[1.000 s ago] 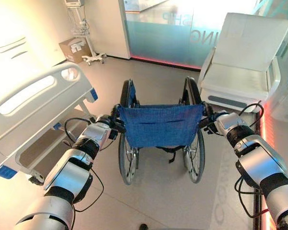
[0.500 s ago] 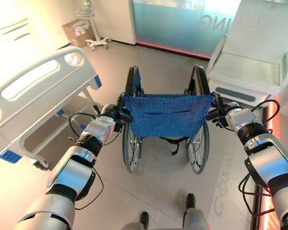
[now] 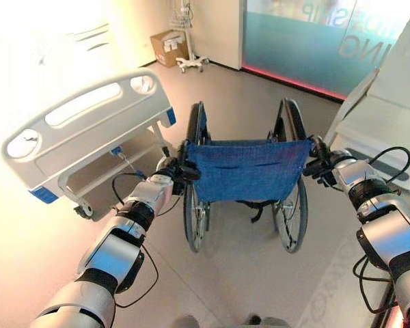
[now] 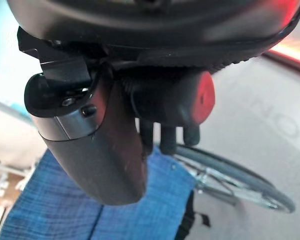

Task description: Push the wheelchair next to the bed

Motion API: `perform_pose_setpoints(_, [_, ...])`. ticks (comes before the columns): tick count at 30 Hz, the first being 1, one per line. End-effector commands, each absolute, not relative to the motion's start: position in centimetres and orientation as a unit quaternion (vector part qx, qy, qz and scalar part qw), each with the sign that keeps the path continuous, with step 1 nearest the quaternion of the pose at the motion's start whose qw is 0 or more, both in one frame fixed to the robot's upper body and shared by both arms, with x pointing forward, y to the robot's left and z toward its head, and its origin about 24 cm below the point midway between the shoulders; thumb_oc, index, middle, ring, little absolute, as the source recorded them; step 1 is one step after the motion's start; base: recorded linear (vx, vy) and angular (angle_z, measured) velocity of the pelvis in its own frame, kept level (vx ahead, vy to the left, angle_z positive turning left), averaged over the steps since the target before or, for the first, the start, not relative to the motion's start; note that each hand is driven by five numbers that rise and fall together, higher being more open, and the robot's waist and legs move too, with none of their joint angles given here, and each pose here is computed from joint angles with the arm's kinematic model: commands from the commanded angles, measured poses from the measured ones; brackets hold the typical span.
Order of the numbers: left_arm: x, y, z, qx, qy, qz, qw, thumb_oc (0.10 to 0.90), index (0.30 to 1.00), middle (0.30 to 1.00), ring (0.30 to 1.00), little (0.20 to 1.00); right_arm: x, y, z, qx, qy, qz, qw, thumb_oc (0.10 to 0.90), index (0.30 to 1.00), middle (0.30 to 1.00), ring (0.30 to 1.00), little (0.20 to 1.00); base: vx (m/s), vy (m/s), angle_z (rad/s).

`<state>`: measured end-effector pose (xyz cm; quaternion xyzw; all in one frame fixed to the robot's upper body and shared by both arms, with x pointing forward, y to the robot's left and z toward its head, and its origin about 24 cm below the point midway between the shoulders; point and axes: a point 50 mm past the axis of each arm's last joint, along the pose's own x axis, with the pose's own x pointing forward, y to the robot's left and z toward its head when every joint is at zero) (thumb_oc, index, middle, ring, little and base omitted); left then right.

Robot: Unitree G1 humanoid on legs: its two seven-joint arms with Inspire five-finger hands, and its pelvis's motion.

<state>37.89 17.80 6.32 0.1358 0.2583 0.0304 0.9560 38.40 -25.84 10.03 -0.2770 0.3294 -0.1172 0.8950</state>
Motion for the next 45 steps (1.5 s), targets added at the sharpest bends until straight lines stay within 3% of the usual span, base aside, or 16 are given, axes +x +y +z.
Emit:
perform_pose_setpoints(1, [38.7, 19.1, 8.2, 0.264, 0.170, 0.018, 0.949, 0.400, 0.300, 0.300, 0.300, 0.300, 40.7, -23.1, 14.2, -0.323, 0.166, -0.093, 0.927, 0.400, 0.300, 0.300, 0.300, 0.300, 0.28, -0.074, 0.07])
perform_pose_setpoints(11, [38.6, 23.6, 10.0, 0.251, 0.168, 0.076, 0.950, 0.400, 0.300, 0.300, 0.300, 0.300, 40.6, -22.4, 13.5, -0.365, 0.164, -0.064, 0.914, 0.400, 0.300, 0.300, 0.300, 0.300, 0.45, 0.132, -0.58])
perform_pose_setpoints(19, [39.2, 22.7, 11.3, 0.277, 0.154, 0.069, 0.946, 0.400, 0.300, 0.300, 0.300, 0.300, 39.9, -23.3, 12.1, -0.311, 0.182, -0.066, 0.931, 0.400, 0.300, 0.300, 0.300, 0.300, 0.40, 0.237, -0.56])
perform_pose_setpoints(27, [39.3, 21.3, 11.2, 0.310, 0.145, 0.082, 0.936, 0.400, 0.300, 0.300, 0.300, 0.300, 40.2, -23.2, 13.0, -0.332, 0.151, -0.032, 0.931, 0.400, 0.300, 0.300, 0.300, 0.300, 0.31, 0.118, -0.17])
perform_pose_setpoints(45, [38.6, 21.5, 8.8, 0.253, 0.170, 0.073, 0.950, 0.400, 0.300, 0.300, 0.300, 0.300, 39.9, -23.5, 12.8, -0.339, 0.187, -0.002, 0.922, 0.400, 0.300, 0.300, 0.300, 0.300, 0.38, -0.257, 0.38])
